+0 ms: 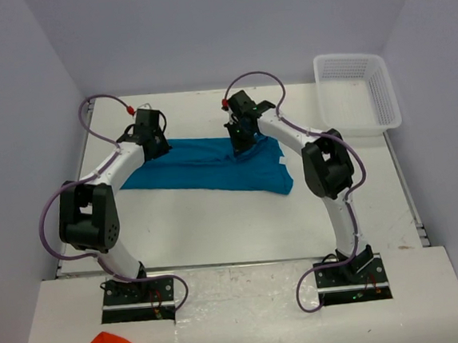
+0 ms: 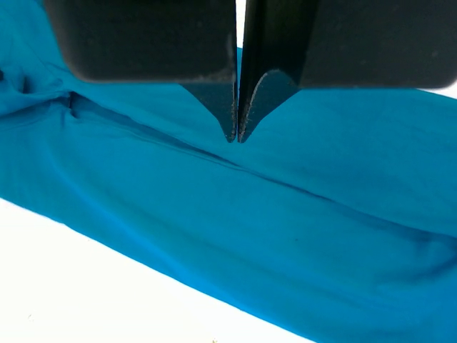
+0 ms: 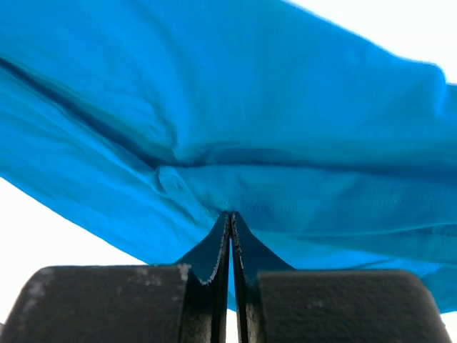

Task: Fold and stack the t-shirts
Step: Fold the other side of the tshirt into a rectangle

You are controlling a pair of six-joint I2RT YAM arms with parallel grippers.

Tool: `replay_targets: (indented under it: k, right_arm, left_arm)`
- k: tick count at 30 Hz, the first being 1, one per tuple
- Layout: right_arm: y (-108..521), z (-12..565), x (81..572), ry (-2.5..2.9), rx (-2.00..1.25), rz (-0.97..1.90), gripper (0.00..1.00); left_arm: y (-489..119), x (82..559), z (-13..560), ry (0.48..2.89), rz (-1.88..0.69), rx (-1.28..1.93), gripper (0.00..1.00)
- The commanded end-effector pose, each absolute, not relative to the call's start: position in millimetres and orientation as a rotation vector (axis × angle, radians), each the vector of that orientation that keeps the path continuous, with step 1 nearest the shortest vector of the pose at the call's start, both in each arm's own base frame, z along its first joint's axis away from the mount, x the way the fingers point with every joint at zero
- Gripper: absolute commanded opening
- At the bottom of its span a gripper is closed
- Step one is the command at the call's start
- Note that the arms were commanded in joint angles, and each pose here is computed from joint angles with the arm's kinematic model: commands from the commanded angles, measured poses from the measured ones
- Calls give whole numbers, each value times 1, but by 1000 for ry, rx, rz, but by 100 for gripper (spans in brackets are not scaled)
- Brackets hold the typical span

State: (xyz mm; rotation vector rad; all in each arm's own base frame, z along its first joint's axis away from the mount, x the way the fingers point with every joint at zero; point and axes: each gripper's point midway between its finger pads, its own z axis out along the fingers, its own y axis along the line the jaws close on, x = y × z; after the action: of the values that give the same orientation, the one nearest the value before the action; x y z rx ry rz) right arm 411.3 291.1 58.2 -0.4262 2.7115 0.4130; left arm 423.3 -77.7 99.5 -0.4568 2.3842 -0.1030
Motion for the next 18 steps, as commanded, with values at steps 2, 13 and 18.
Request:
replay_targets:
  k: [2,13,18]
  right_arm:
    - [305,79,428,2647,-455,444,0]
    - [324,101,516,2453,-484,478,40]
    - [286,157,538,2310,-377,332,56]
  left_arm:
    - [-76,429,108,2343,-112,-438,0]
    - [-74,429,104,2347,-94,-452,0]
    - [-78,429,111,2338,-111,-437,0]
